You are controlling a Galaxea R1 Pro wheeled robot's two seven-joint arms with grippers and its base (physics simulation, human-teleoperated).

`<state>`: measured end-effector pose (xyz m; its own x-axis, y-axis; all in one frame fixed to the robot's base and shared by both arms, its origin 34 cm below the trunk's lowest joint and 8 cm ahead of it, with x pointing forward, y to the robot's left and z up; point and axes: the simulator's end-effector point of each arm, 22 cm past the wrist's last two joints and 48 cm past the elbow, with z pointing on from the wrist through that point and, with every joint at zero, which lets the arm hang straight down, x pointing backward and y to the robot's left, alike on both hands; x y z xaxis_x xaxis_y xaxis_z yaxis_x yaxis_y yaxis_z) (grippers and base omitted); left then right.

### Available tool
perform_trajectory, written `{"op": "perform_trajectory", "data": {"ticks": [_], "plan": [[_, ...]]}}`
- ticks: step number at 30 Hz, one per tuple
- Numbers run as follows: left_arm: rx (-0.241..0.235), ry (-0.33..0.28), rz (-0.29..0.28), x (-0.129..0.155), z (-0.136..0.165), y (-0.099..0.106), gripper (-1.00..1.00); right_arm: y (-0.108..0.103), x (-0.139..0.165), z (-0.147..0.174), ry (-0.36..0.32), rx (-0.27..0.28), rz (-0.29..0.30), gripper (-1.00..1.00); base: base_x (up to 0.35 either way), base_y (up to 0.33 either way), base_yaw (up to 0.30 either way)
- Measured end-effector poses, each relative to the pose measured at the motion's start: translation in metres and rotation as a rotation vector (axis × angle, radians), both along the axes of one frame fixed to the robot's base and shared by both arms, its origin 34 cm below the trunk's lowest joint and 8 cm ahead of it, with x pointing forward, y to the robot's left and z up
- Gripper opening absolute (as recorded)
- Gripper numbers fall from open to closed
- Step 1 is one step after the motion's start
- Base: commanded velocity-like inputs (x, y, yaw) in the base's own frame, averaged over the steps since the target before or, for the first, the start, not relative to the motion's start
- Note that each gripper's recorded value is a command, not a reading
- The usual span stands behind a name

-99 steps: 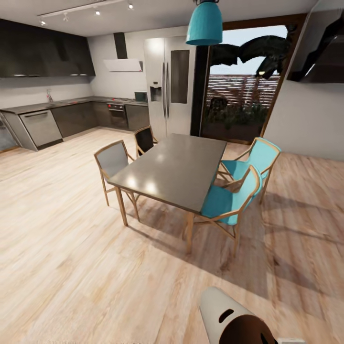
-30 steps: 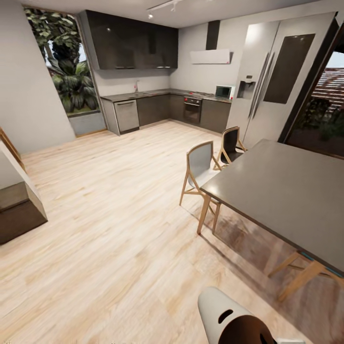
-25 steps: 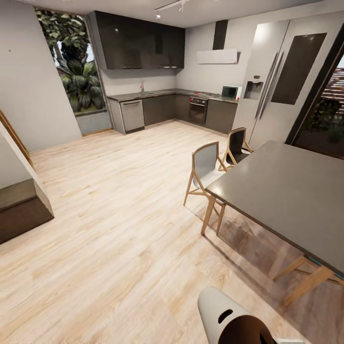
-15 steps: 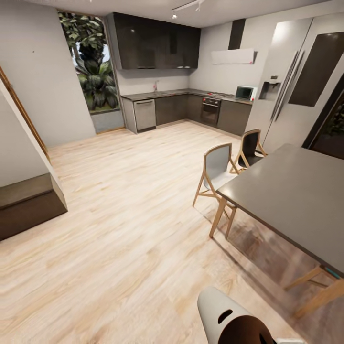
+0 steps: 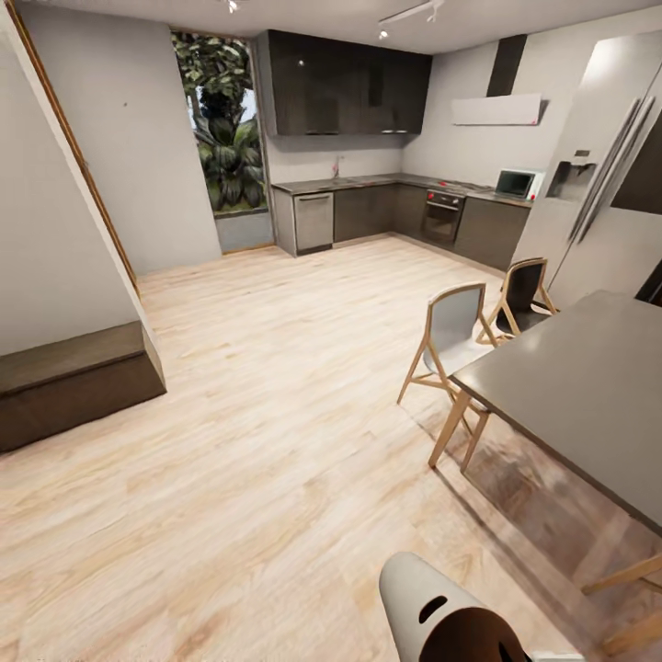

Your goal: Put the three can of soda from the living room inside the tash can in the kitchen.

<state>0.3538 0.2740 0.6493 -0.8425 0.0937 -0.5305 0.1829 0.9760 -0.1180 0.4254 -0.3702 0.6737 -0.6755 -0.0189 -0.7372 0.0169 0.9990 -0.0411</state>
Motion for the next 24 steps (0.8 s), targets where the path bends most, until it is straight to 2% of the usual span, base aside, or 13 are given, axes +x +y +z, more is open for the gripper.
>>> {"op": "perform_trajectory", "data": {"ticks": [24], "plan": [[0.0,-0.02,0.0,0.0067,0.0048,0.0,1.0,0.0013,0.0062,0.006,-0.02,0.001,0.002,-1.0,0.0,0.0,0.226]]}}
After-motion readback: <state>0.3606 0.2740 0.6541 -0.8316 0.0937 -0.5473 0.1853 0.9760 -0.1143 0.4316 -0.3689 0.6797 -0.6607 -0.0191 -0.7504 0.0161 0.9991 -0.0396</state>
